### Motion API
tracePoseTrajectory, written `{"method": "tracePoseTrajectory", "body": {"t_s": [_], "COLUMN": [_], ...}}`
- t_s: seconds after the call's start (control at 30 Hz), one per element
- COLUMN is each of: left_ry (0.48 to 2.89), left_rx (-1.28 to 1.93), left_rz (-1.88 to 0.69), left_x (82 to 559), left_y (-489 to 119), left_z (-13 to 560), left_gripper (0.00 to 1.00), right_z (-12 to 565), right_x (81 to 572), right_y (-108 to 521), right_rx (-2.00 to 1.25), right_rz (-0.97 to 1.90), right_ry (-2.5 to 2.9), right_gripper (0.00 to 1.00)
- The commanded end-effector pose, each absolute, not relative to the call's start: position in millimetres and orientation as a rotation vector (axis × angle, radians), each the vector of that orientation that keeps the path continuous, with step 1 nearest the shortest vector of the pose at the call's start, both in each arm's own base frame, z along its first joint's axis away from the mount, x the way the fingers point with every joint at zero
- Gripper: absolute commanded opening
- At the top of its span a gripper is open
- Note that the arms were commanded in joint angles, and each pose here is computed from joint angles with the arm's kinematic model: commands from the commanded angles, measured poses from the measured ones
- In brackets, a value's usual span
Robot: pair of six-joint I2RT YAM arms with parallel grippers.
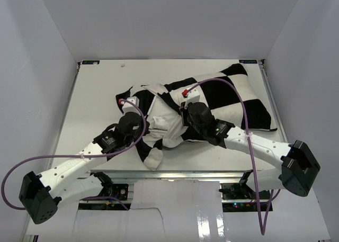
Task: Remove the pillowcase from the pillow
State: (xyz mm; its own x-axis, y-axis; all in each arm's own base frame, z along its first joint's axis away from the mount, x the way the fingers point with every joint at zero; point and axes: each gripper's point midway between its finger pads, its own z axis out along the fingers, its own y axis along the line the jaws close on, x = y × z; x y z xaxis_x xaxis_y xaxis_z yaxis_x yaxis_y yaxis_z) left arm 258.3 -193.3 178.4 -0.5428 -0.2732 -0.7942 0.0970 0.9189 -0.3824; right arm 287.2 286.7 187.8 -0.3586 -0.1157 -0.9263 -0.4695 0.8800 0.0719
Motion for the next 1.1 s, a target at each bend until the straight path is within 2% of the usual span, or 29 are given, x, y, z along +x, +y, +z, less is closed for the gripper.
{"method": "tracePoseTrajectory", "body": {"t_s": [0.0,0.2,0.33,0.4,0.5,0.67,0.77,0.97,1.03,1.07], "left_ry": [2.120,2.080,2.032,2.017,2.019,2.020,2.031,2.100,2.112,2.099], "left_rx": [-0.178,-0.171,-0.103,-0.098,-0.085,-0.084,-0.081,-0.150,-0.187,-0.195], "left_rz": [-0.434,-0.664,-0.823,-0.836,-0.820,-0.801,-0.797,-0.730,-0.677,-0.673], "left_x": [250,234,224,223,224,227,229,229,230,229], "left_y": [-175,-194,-211,-211,-210,-210,-212,-204,-194,-191], "left_z": [157,152,155,159,159,157,155,142,139,142], "left_gripper": [0.00,0.00,0.00,0.00,0.00,0.00,0.00,0.00,0.00,0.00], "right_z": [196,200,223,235,262,290,271,215,195,187], "right_x": [296,275,255,247,234,203,201,233,241,244], "right_y": [287,321,343,352,364,405,416,394,395,396], "right_rx": [-0.404,-0.582,-0.655,-0.671,-0.674,-0.774,-0.778,-0.623,-0.612,-0.609], "right_rz": [0.390,0.555,0.656,0.678,0.725,0.884,0.907,0.750,0.696,0.672], "right_ry": [1.893,1.886,1.815,1.797,1.743,1.659,1.724,1.879,1.916,1.934], "right_gripper": [0.08,0.09,0.25,0.37,0.45,0.45,0.44,0.48,0.58,0.69]}}
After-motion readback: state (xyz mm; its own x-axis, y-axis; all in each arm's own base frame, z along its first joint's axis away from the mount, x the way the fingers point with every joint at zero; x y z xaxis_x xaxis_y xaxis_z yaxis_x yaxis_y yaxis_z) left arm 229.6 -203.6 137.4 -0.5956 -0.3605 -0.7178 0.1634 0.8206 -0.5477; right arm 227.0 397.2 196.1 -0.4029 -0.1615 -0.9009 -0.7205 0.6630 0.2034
